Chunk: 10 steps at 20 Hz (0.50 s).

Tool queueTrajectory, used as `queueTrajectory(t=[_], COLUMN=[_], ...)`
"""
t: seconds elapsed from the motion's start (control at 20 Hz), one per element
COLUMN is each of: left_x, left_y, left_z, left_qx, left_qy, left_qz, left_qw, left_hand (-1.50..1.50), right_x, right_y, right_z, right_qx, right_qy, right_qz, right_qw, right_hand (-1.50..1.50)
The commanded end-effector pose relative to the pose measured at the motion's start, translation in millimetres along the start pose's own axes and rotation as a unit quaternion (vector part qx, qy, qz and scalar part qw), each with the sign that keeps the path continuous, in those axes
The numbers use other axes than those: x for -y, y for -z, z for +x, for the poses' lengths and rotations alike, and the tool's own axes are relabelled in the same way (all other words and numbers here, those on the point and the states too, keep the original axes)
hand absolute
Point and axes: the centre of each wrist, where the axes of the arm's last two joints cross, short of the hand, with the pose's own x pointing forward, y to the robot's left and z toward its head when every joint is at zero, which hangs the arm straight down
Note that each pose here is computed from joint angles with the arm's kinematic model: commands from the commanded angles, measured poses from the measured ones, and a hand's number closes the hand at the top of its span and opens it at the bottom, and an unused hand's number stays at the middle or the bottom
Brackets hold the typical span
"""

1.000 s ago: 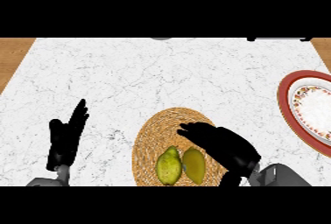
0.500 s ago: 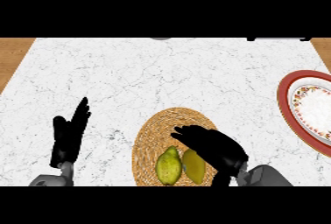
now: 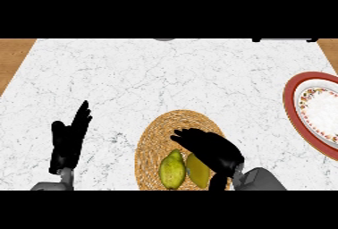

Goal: Pick the lemon from the placemat and place it in the plate

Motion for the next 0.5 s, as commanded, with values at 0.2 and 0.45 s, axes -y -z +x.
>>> queueTrajectory(t=[0.2, 0.45], left_x=[15.2, 4.1], left_y=[12.3, 8.7], left_z=[-2.5, 8.1], left_qx=[0.004, 0.0], left_qy=[0.005, 0.002], left_qz=[-0.002, 0.001], left_qw=[1.0, 1.0], left_hand=[0.0, 0.0], right_x=[-17.5, -2.7], right_y=[23.9, 17.2], right_z=[8.3, -11.0], right_qx=[0.024, 0.035], right_qy=[-0.041, -0.046], right_qz=[-0.004, -0.038], right_qw=[0.999, 0.998], right_hand=[1.5, 1.5])
